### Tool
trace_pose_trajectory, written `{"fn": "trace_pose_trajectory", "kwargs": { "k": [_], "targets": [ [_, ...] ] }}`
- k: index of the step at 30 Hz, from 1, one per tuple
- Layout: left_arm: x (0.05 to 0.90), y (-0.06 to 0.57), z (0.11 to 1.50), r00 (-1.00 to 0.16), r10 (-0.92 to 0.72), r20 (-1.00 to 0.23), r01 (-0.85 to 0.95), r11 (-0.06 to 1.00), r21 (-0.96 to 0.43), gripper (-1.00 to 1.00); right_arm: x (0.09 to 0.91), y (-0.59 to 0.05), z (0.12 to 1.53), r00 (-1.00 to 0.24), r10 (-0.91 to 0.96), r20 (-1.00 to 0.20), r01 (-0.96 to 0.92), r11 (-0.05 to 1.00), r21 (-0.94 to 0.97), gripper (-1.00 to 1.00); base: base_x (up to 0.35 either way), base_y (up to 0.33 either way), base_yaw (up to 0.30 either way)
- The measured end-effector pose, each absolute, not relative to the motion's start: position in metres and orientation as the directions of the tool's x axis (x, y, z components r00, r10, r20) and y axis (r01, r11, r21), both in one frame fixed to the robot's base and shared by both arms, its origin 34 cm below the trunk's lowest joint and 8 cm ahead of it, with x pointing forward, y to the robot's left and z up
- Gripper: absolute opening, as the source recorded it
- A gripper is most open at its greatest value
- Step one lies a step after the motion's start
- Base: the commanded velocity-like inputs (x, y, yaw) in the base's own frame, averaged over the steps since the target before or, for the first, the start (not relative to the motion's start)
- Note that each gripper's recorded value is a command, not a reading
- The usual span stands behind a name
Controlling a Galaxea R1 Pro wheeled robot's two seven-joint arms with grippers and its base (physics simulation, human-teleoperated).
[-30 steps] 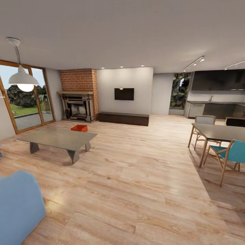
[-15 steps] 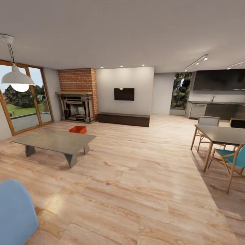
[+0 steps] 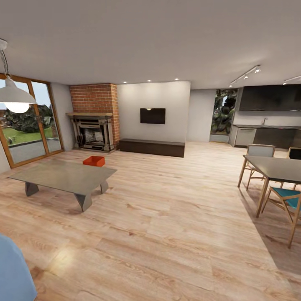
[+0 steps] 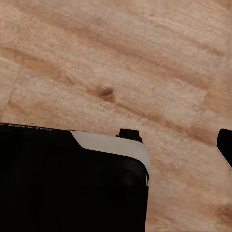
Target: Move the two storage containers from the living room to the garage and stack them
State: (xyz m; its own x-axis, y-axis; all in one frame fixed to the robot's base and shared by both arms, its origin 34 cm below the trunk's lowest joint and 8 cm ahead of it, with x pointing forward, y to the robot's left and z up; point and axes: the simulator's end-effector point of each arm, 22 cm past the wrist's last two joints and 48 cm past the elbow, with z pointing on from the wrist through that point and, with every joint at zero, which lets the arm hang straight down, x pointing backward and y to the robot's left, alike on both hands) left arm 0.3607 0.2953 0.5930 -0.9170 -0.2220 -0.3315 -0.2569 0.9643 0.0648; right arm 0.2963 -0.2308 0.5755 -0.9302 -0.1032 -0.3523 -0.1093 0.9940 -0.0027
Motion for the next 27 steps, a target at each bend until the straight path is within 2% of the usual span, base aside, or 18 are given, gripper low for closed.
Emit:
{"fn": "trace_pose_trajectory", "kwargs": {
  "k": [27],
  "targets": [
    [0.3606,0.2953,0.5930,-0.917,-0.221,-0.331,-0.256,0.964,0.065,1.00,0.2961,-0.2303,0.5755,-0.931,-0.103,-0.351,-0.109,0.994,-0.003,1.00,0.322,0.000,0.000]
  ]
}}
